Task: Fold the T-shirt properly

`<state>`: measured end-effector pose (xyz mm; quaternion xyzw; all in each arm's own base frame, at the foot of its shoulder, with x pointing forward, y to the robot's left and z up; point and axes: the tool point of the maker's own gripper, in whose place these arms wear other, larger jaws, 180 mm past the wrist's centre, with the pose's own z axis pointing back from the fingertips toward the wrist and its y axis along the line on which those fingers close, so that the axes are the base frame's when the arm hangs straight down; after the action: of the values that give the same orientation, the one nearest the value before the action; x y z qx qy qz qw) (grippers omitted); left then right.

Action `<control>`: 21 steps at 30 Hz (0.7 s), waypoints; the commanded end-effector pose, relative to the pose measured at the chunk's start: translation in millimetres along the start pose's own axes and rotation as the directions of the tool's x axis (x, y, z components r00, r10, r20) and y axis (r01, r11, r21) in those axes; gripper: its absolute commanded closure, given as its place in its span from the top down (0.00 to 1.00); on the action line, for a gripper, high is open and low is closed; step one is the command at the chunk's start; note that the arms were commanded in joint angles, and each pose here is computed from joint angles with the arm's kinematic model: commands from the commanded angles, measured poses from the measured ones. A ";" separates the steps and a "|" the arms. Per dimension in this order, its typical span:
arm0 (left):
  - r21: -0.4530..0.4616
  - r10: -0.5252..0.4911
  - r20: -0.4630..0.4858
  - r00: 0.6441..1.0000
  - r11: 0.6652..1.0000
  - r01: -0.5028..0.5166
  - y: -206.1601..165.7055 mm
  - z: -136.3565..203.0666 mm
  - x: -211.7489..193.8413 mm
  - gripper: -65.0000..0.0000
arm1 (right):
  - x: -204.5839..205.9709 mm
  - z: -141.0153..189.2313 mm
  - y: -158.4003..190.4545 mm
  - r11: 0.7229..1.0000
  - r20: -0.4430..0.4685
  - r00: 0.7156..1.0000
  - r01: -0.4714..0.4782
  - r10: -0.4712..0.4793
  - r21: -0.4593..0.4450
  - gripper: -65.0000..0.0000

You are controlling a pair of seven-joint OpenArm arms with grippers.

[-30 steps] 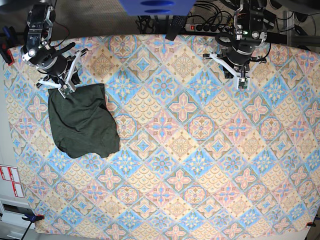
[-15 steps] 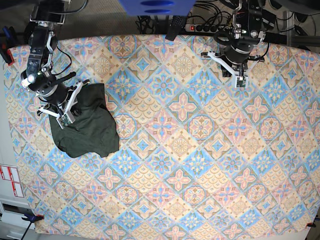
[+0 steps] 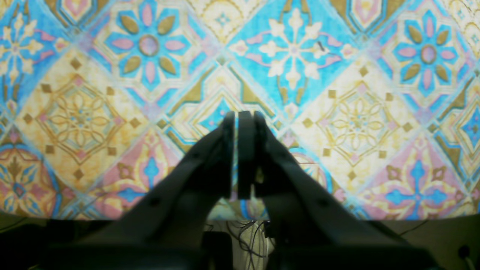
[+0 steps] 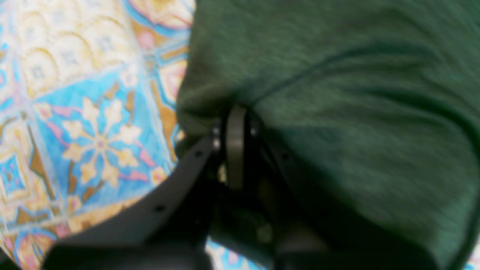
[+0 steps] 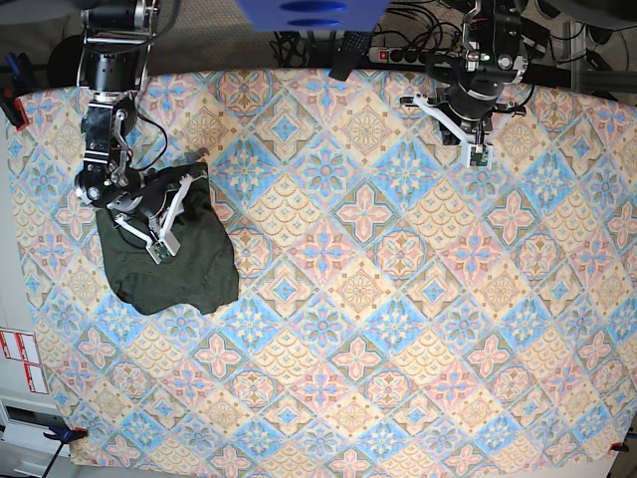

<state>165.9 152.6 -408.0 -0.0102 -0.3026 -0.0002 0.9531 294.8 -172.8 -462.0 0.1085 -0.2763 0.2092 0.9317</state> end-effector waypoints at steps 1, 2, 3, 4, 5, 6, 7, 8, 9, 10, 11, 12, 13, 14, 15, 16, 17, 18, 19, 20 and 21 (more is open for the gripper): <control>0.002 -0.005 0.034 0.999 1.000 0.005 0.8 3.4 8.7 0.00 | 13.4 -0.1 -1.7 1.000 0.038 0.999 0.001 -0.001 0.003 0.00; 0.002 -0.005 0.034 0.999 1.000 0.005 0.8 3.4 8.7 0.00 | 9.2 -3.4 0.7 1.000 0.028 1.000 0.013 -0.013 0.013 0.00; 0.000 -0.005 0.036 0.999 1.000 0.005 0.2 3.3 9.3 0.00 | 4.1 -6.2 2.3 0.999 0.016 1.000 0.024 -0.025 0.020 0.00; -0.001 -0.006 0.035 0.999 1.000 0.006 -0.4 3.2 9.2 0.00 | 3.5 -10.3 6.4 0.999 0.012 0.999 0.035 -0.036 0.032 0.00; -0.008 -0.008 0.036 0.999 1.000 0.008 -3.1 2.9 9.4 0.00 | 1.1 -12.8 9.7 0.998 0.007 0.999 0.044 -0.044 0.041 0.00; -0.015 -0.011 0.035 0.999 1.000 0.011 -5.9 2.8 9.0 0.00 | -0.5 -14.4 11.7 0.998 0.007 0.999 0.050 -0.050 0.046 0.00; -0.019 -0.012 0.034 0.999 1.000 0.013 -7.6 2.7 8.7 0.00 | 1.9 -14.7 12.2 0.998 0.020 0.998 0.051 -0.052 0.048 0.00; -0.022 -0.013 0.033 0.999 1.000 0.014 -8.7 2.7 8.5 0.00 | 2.2 -14.7 12.7 0.997 0.027 0.998 0.052 -0.053 0.048 0.00; -0.022 -0.013 0.033 0.999 1.000 0.014 -8.7 2.7 8.5 0.00 | 6.6 -13.2 11.8 0.998 0.039 0.998 0.045 -0.047 0.044 0.00; -0.022 -0.013 0.033 0.999 1.000 0.014 -8.7 2.7 8.5 0.00 | 6.7 -12.3 12.3 0.998 0.041 0.998 0.043 -0.045 0.044 0.00; -0.022 -0.013 0.033 0.999 1.000 0.014 -8.7 2.7 8.5 0.00 | 12.6 -9.4 10.6 0.999 0.059 0.998 0.036 -0.038 0.036 0.00; -0.022 -0.013 0.033 0.999 1.000 0.014 -8.7 2.7 8.5 0.00 | 19.9 -5.6 8.6 0.999 0.078 0.997 0.025 -0.027 0.026 0.00; -0.022 -0.013 0.033 0.999 1.000 0.014 -8.7 2.7 8.5 0.00 | 26.8 -1.6 7.3 1.000 0.097 0.995 0.012 -0.013 0.016 0.00; -0.022 -0.013 0.033 0.999 1.000 0.014 -8.7 2.7 8.5 0.00 | 36.7 3.8 6.3 1.000 0.123 0.992 -0.006 0.006 0.004 0.00; -0.021 -0.012 0.034 0.999 1.000 0.013 -8.1 2.7 8.6 0.00 | 45.4 9.7 6.0 1.000 0.147 0.989 -0.023 0.025 -0.009 0.00; -0.021 -0.013 0.035 0.999 1.000 0.013 -8.1 2.6 9.2 0.00 | 43.3 15.0 8.4 0.999 0.153 0.988 -0.035 0.037 -0.017 0.00; -0.021 -0.013 0.035 0.999 1.000 0.013 -8.1 2.6 9.2 0.00 | 44.2 22.4 8.5 0.998 0.166 0.985 -0.046 0.051 -0.032 0.00; -0.021 -0.012 0.034 0.999 1.000 0.013 -8.1 2.7 8.6 0.00 | 48.0 31.8 5.8 0.997 0.187 0.980 -0.053 0.063 -0.056 0.00; -0.021 -0.012 0.032 0.999 1.000 0.013 -8.1 2.9 7.9 0.00 | 51.3 41.8 2.8 0.995 0.206 0.976 -0.059 0.075 -0.081 0.00; -0.021 -0.012 0.031 0.999 1.000 0.013 -8.1 3.0 7.3 0.00 | 50.8 51.0 1.6 0.993 0.218 0.972 -0.063 0.085 -0.102 0.00; -0.022 -0.013 0.029 1.000 1.000 0.014 -8.7 3.1 6.5 0.00 | 48.0 58.7 1.7 0.991 0.223 0.970 -0.067 0.093 -0.119 0.00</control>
<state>165.8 144.8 -408.5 -0.0181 -0.3023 -0.0079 0.9530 293.5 -172.5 -400.4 0.0706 -0.3728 0.2155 0.8998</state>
